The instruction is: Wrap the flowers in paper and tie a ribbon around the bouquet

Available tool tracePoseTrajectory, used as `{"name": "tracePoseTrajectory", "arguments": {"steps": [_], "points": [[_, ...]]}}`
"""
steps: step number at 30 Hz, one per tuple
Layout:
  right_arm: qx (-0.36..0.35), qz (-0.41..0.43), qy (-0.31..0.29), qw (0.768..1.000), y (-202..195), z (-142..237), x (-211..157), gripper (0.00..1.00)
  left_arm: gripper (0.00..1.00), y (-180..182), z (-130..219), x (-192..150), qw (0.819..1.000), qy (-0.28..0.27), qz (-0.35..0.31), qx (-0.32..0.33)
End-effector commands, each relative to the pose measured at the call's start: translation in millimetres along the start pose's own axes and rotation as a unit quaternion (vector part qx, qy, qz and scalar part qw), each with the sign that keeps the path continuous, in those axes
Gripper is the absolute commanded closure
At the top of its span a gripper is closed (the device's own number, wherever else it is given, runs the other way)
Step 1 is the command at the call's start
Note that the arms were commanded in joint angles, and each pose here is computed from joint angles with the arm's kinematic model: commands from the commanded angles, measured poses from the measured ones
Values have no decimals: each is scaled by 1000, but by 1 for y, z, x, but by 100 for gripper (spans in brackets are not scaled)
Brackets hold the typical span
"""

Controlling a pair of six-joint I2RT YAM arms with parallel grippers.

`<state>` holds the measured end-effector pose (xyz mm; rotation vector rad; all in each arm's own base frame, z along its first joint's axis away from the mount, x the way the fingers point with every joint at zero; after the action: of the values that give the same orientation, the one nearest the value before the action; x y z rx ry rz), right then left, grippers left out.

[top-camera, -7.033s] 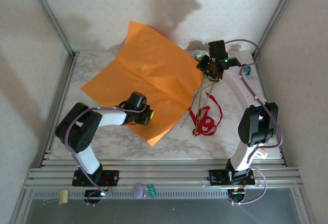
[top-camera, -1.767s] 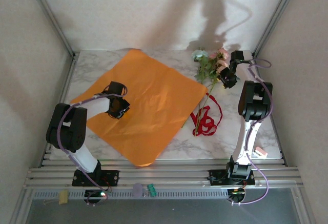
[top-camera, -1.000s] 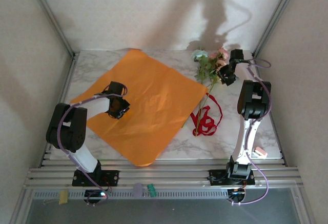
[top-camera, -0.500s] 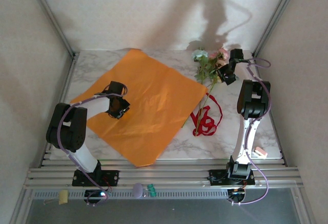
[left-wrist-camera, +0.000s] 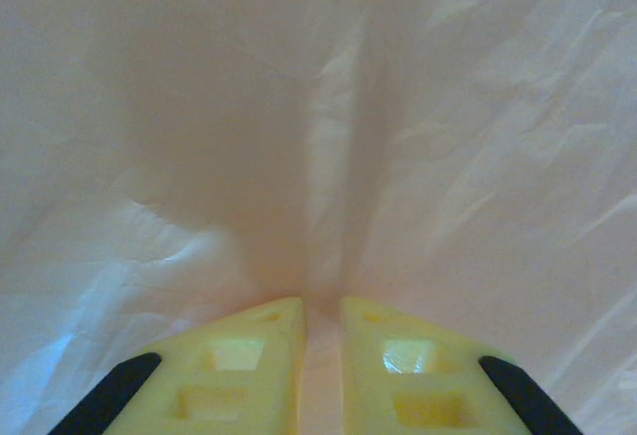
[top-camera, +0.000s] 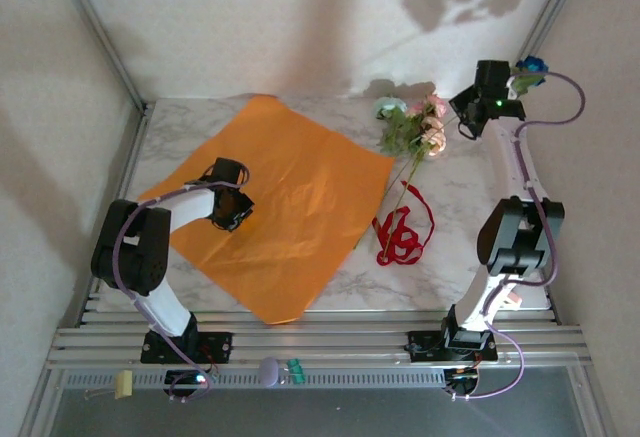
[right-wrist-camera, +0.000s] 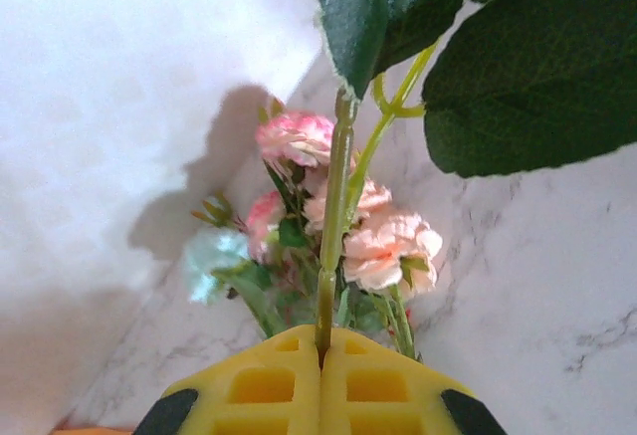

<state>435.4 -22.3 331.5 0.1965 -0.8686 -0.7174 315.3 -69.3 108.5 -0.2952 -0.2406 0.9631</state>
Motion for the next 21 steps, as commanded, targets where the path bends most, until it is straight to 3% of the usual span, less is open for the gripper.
{"name": "tracePoseTrajectory", "arguments": {"steps": [1, 7, 12, 16, 21], "points": [[-25, 38, -6, 999, 0, 12, 2, 100, 83, 5, -8, 0, 1000, 8, -4, 23], [-32, 75, -60, 995, 2, 51, 9, 100, 83, 4, -6, -2, 1000, 10, -7, 18], [110, 130, -95, 981, 33, 82, 15, 100, 84, 3, -3, -3, 1000, 4, -12, 17], [301, 183, -13, 936, 88, 85, -19, 100, 83, 1, 15, 1, 999, -31, -15, 13], [445, 238, 120, 855, 163, 74, -117, 100, 75, -17, 57, 5, 996, -61, -19, -55]]}}
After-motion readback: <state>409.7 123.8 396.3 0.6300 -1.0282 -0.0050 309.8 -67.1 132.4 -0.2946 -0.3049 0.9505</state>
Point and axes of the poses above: each hand's point on the last joint's axis, 136 mm out from that joint toward the fingers, its own z axis back along the fingers, its own y axis along the line the jaws close on, x = y × z, the point moved 10 cm from there along z, back along the fingers, and after that the axes turned 9 degrees about z, right-handed, at the moved point
